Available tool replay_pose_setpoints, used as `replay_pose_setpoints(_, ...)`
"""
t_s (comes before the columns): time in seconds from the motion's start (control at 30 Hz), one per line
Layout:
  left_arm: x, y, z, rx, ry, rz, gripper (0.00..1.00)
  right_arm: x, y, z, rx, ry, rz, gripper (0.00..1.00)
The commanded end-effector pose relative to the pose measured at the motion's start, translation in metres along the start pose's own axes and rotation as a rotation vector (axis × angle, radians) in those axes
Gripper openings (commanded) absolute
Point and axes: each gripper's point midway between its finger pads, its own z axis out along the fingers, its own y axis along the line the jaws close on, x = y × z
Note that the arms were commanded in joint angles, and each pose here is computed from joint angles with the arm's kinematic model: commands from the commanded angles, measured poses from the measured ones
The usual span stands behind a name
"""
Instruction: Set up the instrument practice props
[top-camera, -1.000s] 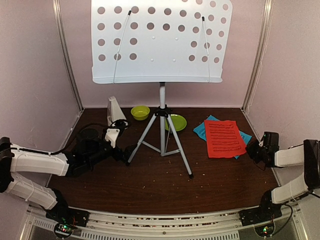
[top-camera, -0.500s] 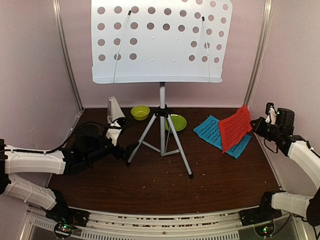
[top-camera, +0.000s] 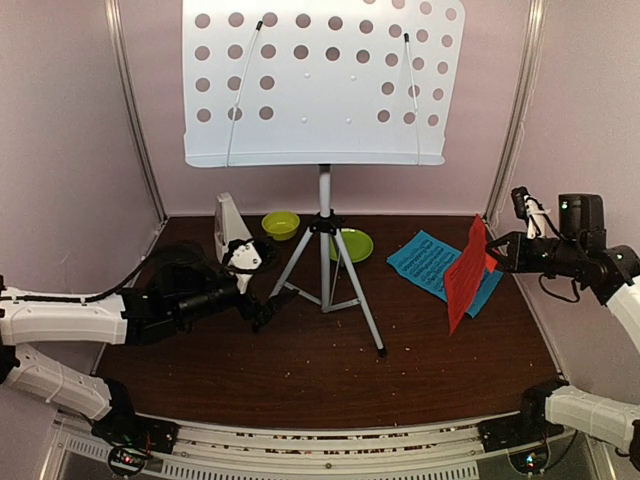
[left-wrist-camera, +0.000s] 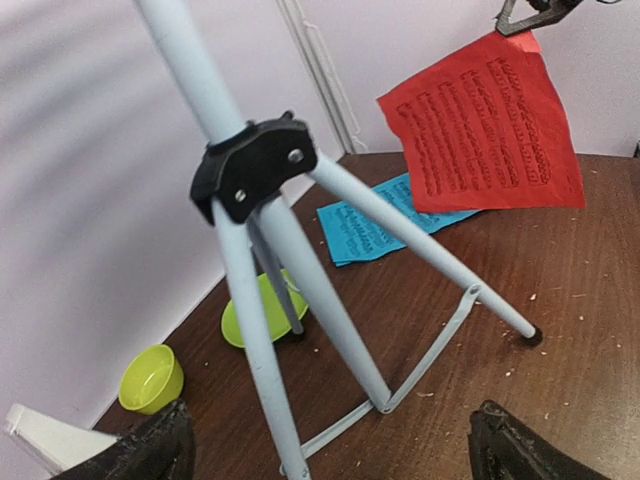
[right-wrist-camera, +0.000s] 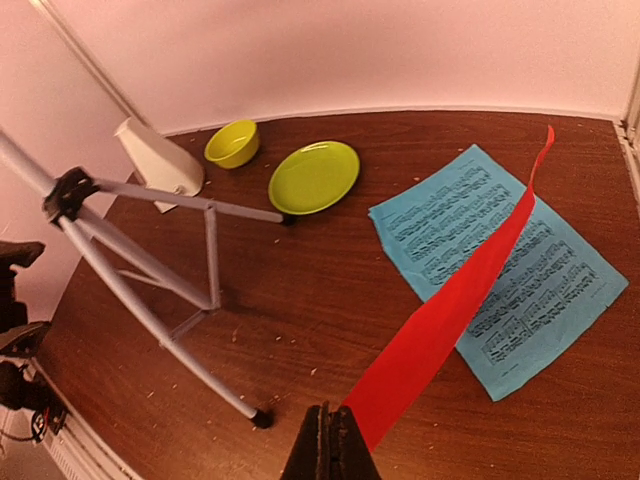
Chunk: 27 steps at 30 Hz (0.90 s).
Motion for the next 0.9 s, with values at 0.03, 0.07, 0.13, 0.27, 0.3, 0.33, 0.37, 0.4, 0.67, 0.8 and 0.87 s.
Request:
replay_pose_setpoints(0.03,-0.039,-0.018,-0.001,0.121,-0.085,0.061,0.97,0.012,0.047,-0.034,-0.151,0.073,-0.045,0.00)
replay_pose_setpoints(0.07,-0.042,-0.020,-0.001,0.132,-0.090,0.064,0.97,0.011,0.054,-0.041,-0.166,0.076,-0.054,0.00)
replay_pose_setpoints(0.13,-0.048,-0.025,-0.001,0.154,-0.103,0.073,0.97,0.015,0.065,-0.052,-0.199,0.104,-0.071,0.00)
replay_pose_setpoints(0.27,-0.062,-0.036,-0.002,0.195,-0.126,0.097,0.97,0.022,0.090,-0.073,-0.297,0.148,-0.106,0.00)
replay_pose_setpoints(0.3,-0.069,-0.037,-0.003,0.206,-0.137,0.106,0.97,0.025,0.096,-0.078,-0.321,0.166,-0.115,0.00)
replay_pose_setpoints(0.33,-0.073,-0.040,-0.003,0.220,-0.138,0.115,0.97,0.029,0.102,-0.083,-0.352,0.184,-0.129,0.00)
replay_pose_setpoints(0.37,-0.076,-0.043,-0.003,0.231,-0.137,0.124,0.97,0.032,0.108,-0.087,-0.375,0.199,-0.139,0.00)
replay_pose_setpoints(0.4,-0.080,-0.046,-0.003,0.246,-0.138,0.134,0.97,0.036,0.113,-0.091,-0.401,0.218,-0.154,0.00)
replay_pose_setpoints(0.67,-0.108,-0.075,-0.006,0.360,-0.140,0.225,0.98,0.067,0.141,-0.115,-0.532,0.368,-0.272,0.00)
replay_pose_setpoints(0.8,-0.125,-0.102,-0.004,0.449,-0.165,0.270,0.98,0.078,0.152,-0.126,-0.577,0.439,-0.346,0.00)
replay_pose_setpoints(0.87,-0.129,-0.117,0.001,0.487,-0.176,0.297,0.98,0.082,0.159,-0.131,-0.601,0.471,-0.384,0.00)
